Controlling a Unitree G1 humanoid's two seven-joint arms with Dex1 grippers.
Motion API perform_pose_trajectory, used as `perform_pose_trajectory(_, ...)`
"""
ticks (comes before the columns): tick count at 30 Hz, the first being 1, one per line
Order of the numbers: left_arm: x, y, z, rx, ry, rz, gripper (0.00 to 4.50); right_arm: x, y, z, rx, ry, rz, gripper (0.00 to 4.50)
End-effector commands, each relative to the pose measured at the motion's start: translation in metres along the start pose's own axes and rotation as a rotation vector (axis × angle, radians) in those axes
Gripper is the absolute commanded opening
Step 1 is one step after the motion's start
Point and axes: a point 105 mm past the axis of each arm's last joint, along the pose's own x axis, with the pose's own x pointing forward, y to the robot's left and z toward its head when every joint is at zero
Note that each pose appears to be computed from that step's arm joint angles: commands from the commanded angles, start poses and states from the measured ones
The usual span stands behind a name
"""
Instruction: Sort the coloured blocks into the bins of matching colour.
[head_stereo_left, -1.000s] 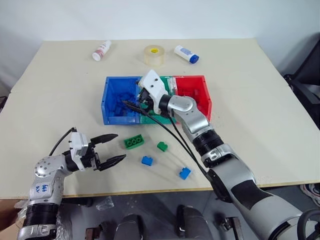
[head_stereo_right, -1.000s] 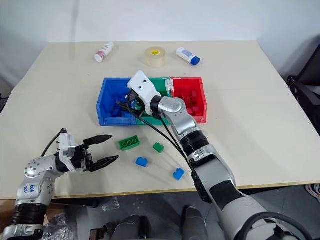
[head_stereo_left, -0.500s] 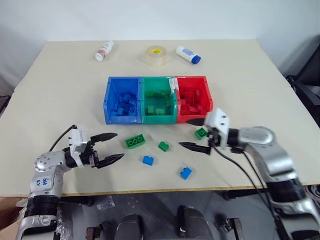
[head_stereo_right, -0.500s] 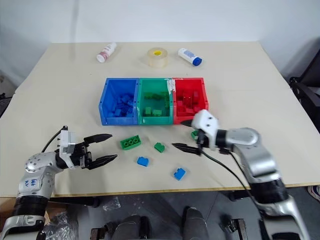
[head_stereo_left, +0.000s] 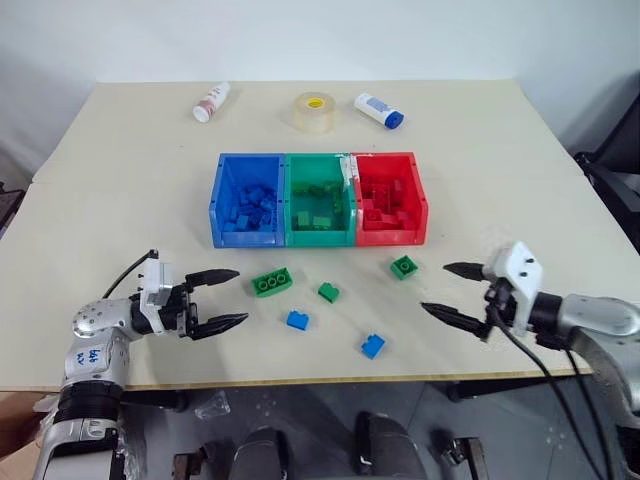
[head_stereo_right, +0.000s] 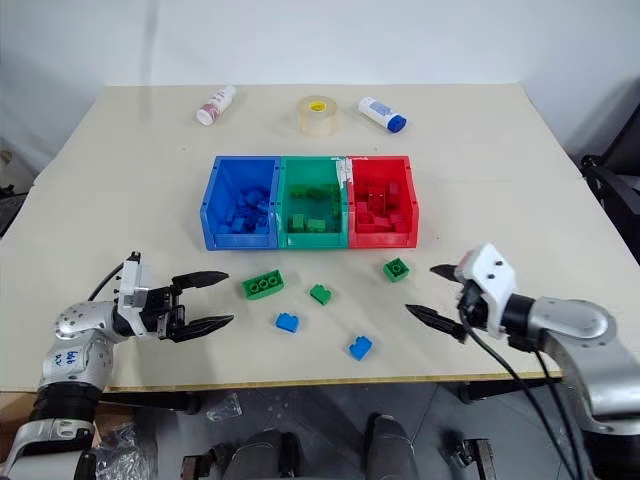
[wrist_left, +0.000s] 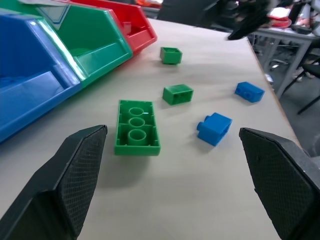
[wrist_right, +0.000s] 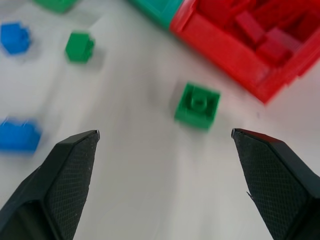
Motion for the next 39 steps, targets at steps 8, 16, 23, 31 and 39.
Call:
perform_pose_trajectory(8,-0.005,-0.006,0.009,0.029,-0.048,-0.055,4.50,0.044,-0.024,-0.014,0.097,-0.054,-0.217,4.44)
perform_pose_trajectory(16,-0.005,-0.005,0.011,0.039,-0.048,-0.048,4.50,0.060,-0.021,-0.019,0.145,-0.076,-0.238,3.57)
perform_pose_trajectory(23,-0.002,-0.004,0.011,0.037,-0.050,-0.051,4.50,0.058,-0.022,-0.013,0.139,-0.096,-0.248,1.47)
perform_pose_trajectory(31,0.001,-0.001,0.010,0.037,-0.056,-0.048,4.50,0.029,-0.001,0.022,0.047,-0.141,-0.128,1.47)
perform_pose_trajectory(39,0.006,0.000,0.009,0.041,-0.065,-0.042,4.50,0.049,-0.001,0.069,-0.053,-0.218,-0.060,1.47)
